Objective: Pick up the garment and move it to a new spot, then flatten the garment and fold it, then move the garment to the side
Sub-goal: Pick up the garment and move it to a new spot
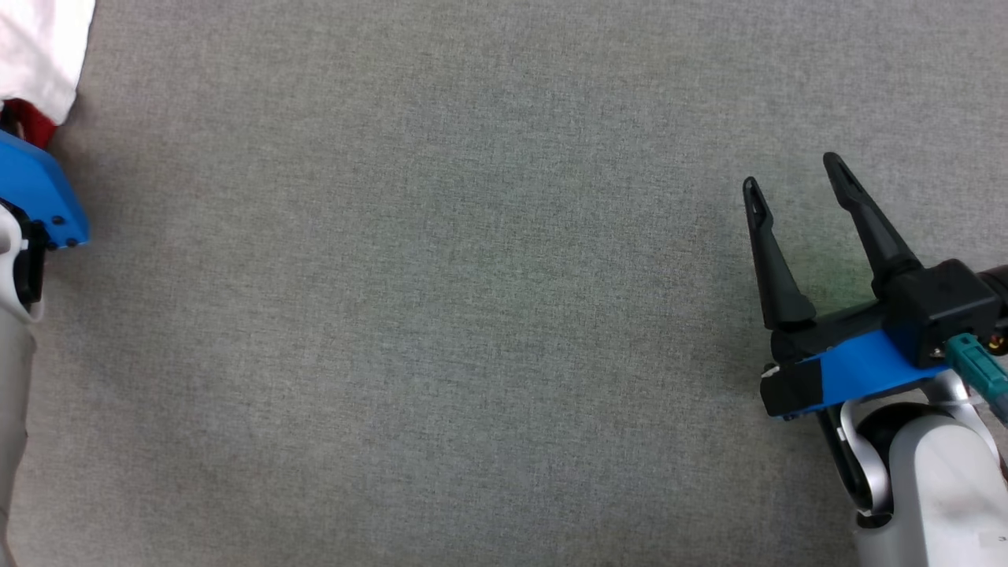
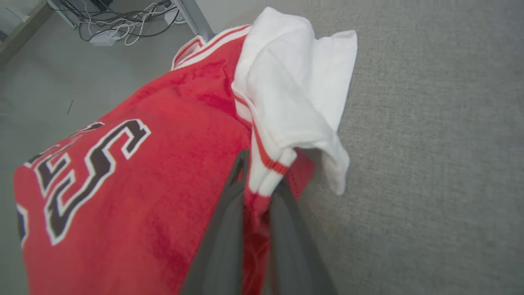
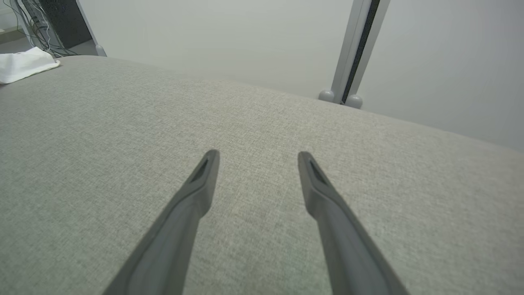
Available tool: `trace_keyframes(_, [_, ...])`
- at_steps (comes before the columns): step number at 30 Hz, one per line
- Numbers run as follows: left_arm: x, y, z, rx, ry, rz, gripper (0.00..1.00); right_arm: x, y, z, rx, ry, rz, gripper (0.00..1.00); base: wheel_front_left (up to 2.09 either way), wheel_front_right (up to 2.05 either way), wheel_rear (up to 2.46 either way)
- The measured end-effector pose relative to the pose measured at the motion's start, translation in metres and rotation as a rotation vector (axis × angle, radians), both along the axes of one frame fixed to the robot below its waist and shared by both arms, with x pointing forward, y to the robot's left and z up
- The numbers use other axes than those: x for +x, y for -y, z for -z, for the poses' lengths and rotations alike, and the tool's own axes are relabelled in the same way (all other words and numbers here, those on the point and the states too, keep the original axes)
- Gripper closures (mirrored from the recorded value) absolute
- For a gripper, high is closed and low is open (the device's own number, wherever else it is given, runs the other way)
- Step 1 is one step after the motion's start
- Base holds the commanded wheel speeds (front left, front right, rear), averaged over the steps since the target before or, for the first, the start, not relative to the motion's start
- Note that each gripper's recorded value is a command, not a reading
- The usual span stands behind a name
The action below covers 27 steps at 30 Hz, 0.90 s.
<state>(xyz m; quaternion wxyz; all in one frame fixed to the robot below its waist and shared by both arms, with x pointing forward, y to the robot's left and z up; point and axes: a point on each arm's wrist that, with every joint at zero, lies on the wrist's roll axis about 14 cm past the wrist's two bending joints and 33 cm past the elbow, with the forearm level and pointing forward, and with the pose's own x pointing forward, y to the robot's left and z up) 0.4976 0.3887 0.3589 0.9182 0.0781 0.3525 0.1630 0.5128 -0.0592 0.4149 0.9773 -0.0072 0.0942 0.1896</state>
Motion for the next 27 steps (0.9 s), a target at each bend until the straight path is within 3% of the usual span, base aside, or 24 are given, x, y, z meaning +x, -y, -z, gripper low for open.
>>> trace_keyframes(9, [0.011, -0.006, -0.040, 0.034, 0.099, 0.005, 1.00, -0.004, 0.007, -0.022, 0.045, 0.046, 0.023, 0.00, 0.00, 0.00, 0.00])
trace_keyframes(16, [0.031, 0.006, -0.111, 0.095, 0.249, 0.138, 1.00, -0.018, 0.024, -0.048, 0.077, 0.093, 0.070, 0.00, 0.00, 0.00, 0.00])
trace_keyframes(21, [0.045, 0.046, -0.168, 0.095, 0.381, 0.268, 1.00, -0.036, 0.050, -0.065, 0.093, 0.121, 0.139, 0.00, 0.00, 0.00, 0.00])
trace_keyframes(27, [0.059, 0.132, -0.246, 0.003, 0.602, 0.447, 1.00, -0.064, 0.084, -0.081, 0.116, 0.155, 0.231, 0.00, 0.00, 0.00, 0.00])
